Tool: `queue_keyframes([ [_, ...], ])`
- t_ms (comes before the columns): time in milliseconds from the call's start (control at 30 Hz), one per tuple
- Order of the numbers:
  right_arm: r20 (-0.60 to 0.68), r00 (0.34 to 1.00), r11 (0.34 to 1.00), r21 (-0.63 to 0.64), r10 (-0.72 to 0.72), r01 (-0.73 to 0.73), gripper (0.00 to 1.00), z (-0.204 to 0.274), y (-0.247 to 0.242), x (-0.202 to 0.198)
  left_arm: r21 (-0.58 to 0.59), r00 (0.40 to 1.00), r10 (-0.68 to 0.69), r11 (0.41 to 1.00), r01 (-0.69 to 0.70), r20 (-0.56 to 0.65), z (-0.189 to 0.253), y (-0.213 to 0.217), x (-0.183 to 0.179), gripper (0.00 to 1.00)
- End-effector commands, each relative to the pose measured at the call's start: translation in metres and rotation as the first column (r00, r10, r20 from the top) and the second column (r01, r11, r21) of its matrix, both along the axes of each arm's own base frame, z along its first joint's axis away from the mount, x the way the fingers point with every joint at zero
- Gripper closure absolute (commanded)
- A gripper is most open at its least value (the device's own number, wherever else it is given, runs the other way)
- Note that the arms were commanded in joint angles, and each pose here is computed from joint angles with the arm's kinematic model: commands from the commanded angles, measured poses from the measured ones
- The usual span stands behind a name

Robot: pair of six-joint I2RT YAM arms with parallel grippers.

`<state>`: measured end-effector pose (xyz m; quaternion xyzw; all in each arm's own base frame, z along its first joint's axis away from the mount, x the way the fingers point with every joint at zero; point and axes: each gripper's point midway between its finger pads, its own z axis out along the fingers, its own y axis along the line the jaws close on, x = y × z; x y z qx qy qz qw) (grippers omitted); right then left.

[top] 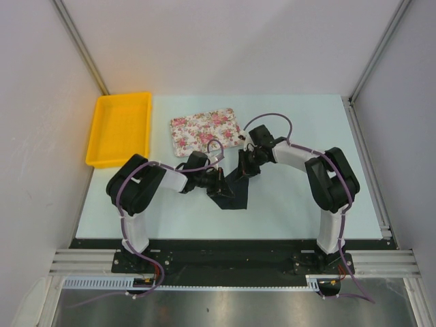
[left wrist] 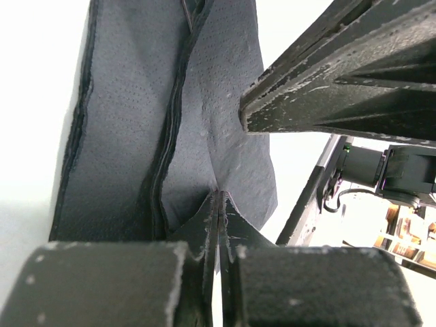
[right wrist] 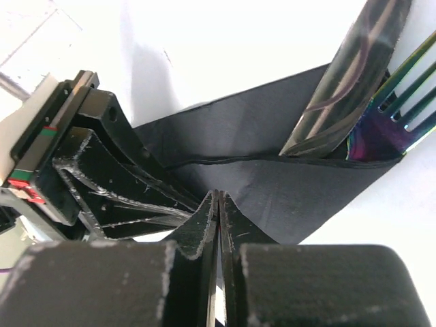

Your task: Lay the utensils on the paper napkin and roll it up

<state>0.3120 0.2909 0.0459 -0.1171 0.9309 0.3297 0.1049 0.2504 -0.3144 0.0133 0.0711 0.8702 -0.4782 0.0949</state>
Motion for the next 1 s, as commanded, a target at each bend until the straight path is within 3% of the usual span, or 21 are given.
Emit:
queue_keyframes([
  [0, 0.027, 0.999, 0.999, -0.041, 0.017, -0.016, 0.96, -0.007, -0.001, 0.002, 0.121, 0.999, 0.048, 0.991, -0.049, 0.006, -0.026, 0.019, 0.005, 1.0],
  [267, -0.018, 0.999, 0.991, -0.132, 0.035, -0.037, 0.99, -0.051, -0.008, -0.005, 0.101, 0.998, 0.048, 0.994, -0.05, 0.028, -0.017, 0.017, 0.008, 0.97],
  [400, -0.039, 0.998, 0.985, -0.166, 0.046, -0.051, 1.0, -0.065, -0.014, -0.012, 0.008, 0.994, 0.041, 0.999, -0.042, 0.099, 0.018, 0.015, 0.015, 0.67],
  [467, -0.045, 0.998, 0.984, -0.172, 0.047, -0.054, 1.0, -0.07, -0.016, -0.015, -0.015, 0.989, 0.072, 0.997, -0.071, 0.132, 0.039, 0.028, 0.023, 0.57],
  [600, -0.052, 0.997, 0.983, -0.171, 0.053, -0.061, 1.0, -0.074, -0.016, -0.018, 0.062, 0.981, 0.12, 0.99, -0.13, 0.153, 0.043, 0.069, 0.028, 0.33],
  [667, -0.051, 0.997, 0.984, -0.168, 0.051, -0.059, 1.0, -0.075, -0.015, -0.018, 0.12, 0.981, 0.135, 0.981, -0.152, 0.139, 0.039, 0.088, 0.023, 0.27],
  [767, -0.053, 0.997, 0.985, -0.164, 0.049, -0.057, 1.0, -0.076, -0.015, -0.019, 0.204, 0.988, 0.126, 0.969, -0.141, 0.087, 0.022, 0.106, 0.009, 0.25],
  [967, -0.056, 0.998, 0.985, -0.166, 0.042, -0.051, 1.0, -0.077, -0.015, -0.019, 0.204, 0.99, 0.143, 0.969, -0.139, -0.004, -0.004, 0.104, -0.001, 0.27],
])
